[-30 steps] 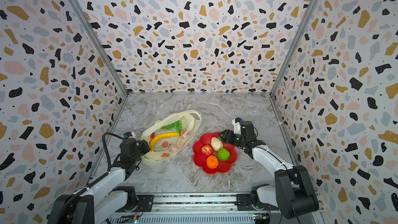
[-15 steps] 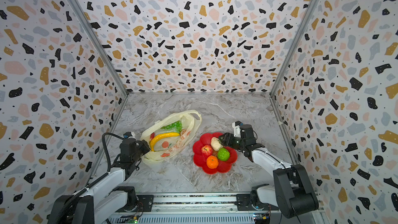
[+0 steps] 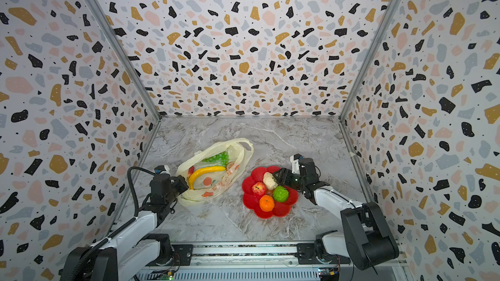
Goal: Take fruits out of the plastic bag
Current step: Place the fruit on the plate.
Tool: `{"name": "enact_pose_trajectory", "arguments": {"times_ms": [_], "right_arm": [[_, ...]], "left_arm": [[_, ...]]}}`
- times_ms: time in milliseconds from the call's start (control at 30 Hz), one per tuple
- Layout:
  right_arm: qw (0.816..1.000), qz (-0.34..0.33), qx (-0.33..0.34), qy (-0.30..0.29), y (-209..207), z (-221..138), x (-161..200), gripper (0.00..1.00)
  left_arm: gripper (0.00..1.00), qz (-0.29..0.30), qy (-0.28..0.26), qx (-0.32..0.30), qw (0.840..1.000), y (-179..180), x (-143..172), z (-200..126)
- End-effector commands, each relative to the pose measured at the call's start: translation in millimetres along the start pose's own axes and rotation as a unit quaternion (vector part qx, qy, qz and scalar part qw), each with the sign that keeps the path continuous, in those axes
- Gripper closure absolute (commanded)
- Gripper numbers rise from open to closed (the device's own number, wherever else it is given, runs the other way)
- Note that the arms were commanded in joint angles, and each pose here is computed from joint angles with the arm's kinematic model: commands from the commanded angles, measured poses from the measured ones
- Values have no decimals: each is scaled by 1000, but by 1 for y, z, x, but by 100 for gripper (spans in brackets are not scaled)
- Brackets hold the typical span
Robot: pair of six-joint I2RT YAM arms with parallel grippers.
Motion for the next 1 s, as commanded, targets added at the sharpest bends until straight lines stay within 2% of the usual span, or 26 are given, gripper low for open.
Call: {"name": "enact_pose_trajectory", "arguments": {"times_ms": [0, 400, 967], "right_arm": [[1000, -4, 8, -8, 1, 0, -3, 25], [999, -15, 30, -22, 2, -10, -8, 18], [996, -30, 75, -46, 0, -29, -13, 14]], "left_arm": [[96, 0, -19, 6, 1000, -1, -5, -1], [96, 0, -20, 6, 1000, -2, -6, -1], [96, 0, -20, 7, 1000, -2, -5, -2]]}}
Point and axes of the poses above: each gripper's point midway between its finger pads, its own z axis out along the fingers, its own y axis along the line the jaws close on, x = y × z, the point moved 3 cm from there along -z, back along the fingers, and after that the axes turned 6 degrees about z, right-handed, at the moved point
